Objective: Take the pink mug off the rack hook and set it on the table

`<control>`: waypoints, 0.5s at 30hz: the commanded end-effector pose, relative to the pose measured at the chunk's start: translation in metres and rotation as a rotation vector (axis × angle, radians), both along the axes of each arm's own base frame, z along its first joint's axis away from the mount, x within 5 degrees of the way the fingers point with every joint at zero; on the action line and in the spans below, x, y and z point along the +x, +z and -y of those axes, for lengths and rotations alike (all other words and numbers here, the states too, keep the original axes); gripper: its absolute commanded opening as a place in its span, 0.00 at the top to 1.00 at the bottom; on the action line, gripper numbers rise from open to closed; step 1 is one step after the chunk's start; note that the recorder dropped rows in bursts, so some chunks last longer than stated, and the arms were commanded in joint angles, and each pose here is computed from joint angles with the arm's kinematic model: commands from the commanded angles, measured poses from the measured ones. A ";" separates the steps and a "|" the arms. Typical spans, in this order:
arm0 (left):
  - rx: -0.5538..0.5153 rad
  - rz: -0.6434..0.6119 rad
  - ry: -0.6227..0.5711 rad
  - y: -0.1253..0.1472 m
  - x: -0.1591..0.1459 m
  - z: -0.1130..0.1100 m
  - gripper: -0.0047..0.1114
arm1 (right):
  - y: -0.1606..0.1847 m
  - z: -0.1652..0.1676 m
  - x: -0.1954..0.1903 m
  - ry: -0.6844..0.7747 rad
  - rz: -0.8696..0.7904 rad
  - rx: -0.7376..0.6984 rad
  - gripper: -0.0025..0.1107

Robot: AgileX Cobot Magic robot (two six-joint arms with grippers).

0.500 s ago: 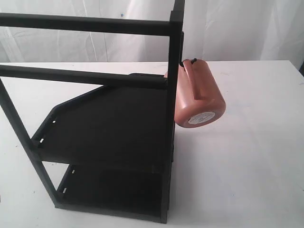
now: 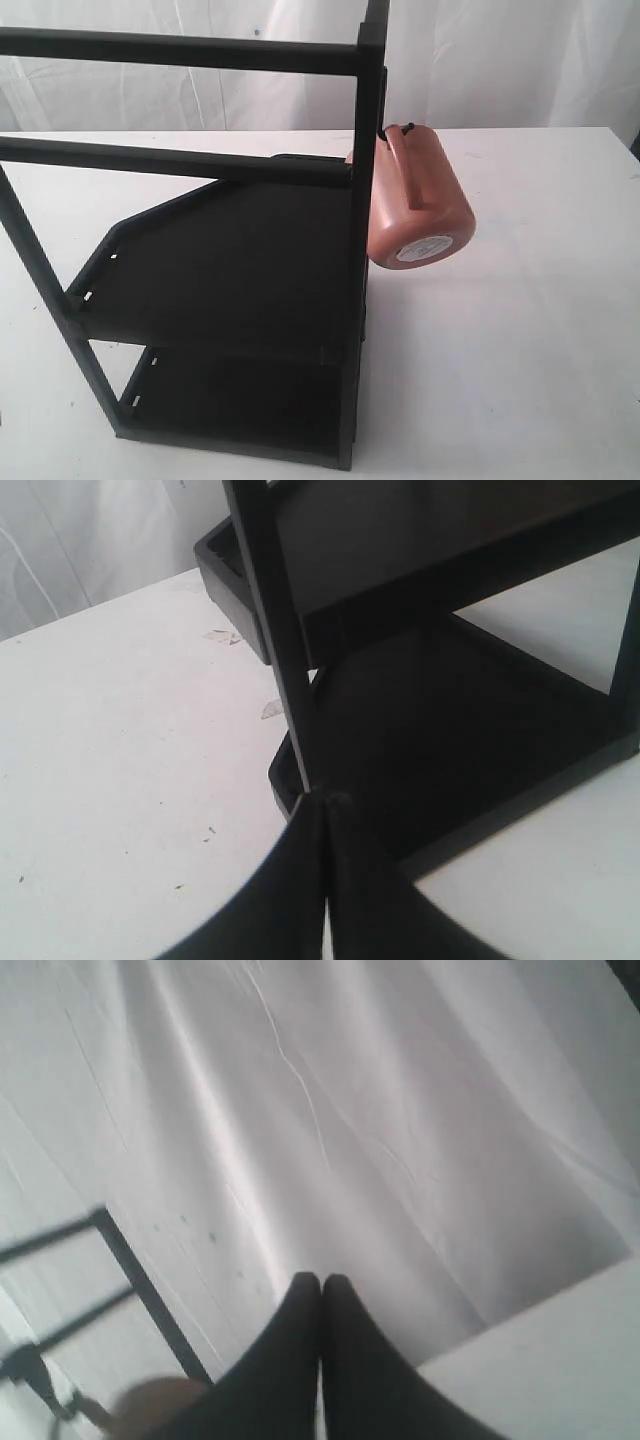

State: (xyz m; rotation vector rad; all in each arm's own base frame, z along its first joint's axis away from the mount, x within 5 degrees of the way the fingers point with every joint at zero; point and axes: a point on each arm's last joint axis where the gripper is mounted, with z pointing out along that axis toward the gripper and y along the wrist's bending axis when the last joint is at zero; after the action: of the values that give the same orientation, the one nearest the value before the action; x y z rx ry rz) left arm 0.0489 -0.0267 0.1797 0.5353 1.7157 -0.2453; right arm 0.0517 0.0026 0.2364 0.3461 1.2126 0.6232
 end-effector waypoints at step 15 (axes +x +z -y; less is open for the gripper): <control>-0.009 -0.001 0.004 -0.001 0.000 0.000 0.96 | 0.106 -0.016 0.026 0.089 -0.377 -0.607 0.98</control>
State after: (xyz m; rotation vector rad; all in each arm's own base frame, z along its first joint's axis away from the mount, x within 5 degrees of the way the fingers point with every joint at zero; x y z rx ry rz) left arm 0.0489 -0.0267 0.1797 0.5353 1.7157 -0.2453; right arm 0.0643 0.0089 0.3373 0.0799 1.5550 0.3119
